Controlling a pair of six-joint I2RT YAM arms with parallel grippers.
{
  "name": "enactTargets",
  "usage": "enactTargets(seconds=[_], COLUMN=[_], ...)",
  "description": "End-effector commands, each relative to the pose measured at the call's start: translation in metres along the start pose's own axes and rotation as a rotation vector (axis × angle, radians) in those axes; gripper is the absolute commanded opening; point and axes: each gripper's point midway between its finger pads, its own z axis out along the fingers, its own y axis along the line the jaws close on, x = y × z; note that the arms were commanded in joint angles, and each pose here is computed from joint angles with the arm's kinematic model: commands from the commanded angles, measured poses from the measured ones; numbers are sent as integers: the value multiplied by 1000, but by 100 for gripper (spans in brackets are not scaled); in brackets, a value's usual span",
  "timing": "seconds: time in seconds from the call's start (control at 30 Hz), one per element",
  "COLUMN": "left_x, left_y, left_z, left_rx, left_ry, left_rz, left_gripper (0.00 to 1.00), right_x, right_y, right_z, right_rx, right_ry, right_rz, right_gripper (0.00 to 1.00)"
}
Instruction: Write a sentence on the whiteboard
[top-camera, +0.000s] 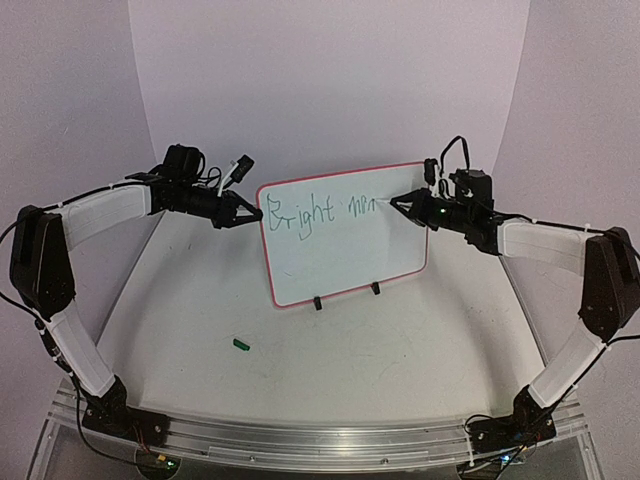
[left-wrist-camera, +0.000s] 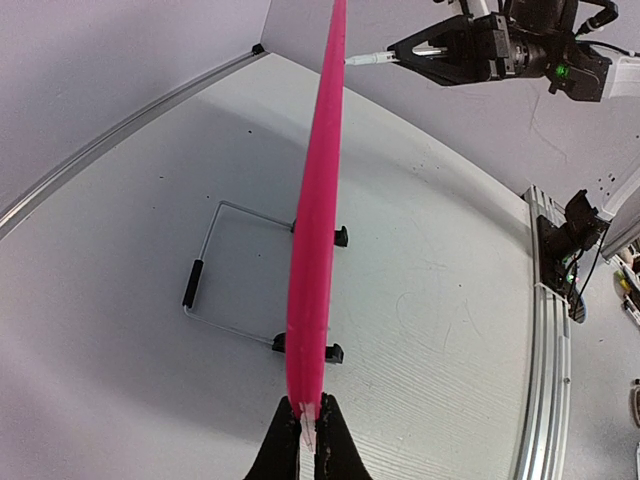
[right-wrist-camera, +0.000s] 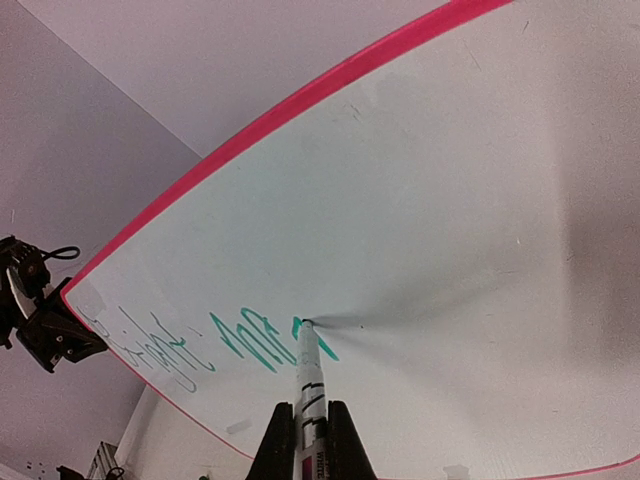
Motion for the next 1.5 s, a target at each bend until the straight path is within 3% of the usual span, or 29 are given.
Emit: enactTargets(seconds=[0.0,0.8,1.23,1.47], left_x=[-7,-7,-7,-8], left_y=[-15,-15,-16,-17], left_z=[-4,-5,-5,-6], left_rx=[13,12,13,11], left_ry=[14,14,12,10], left_rz=[22,22,23,26], left_gripper=[0,0,0,0], right_x=[-37,1,-17,-17], right_y=[18,-11,10,6], right_z=[-10,-12,-32,-21], right_rx=[-12,56,21,25], right_ry=[-112,-51,-102,-92], right_rz=[-33,17,-1,-1], right_gripper=[0,0,0,0])
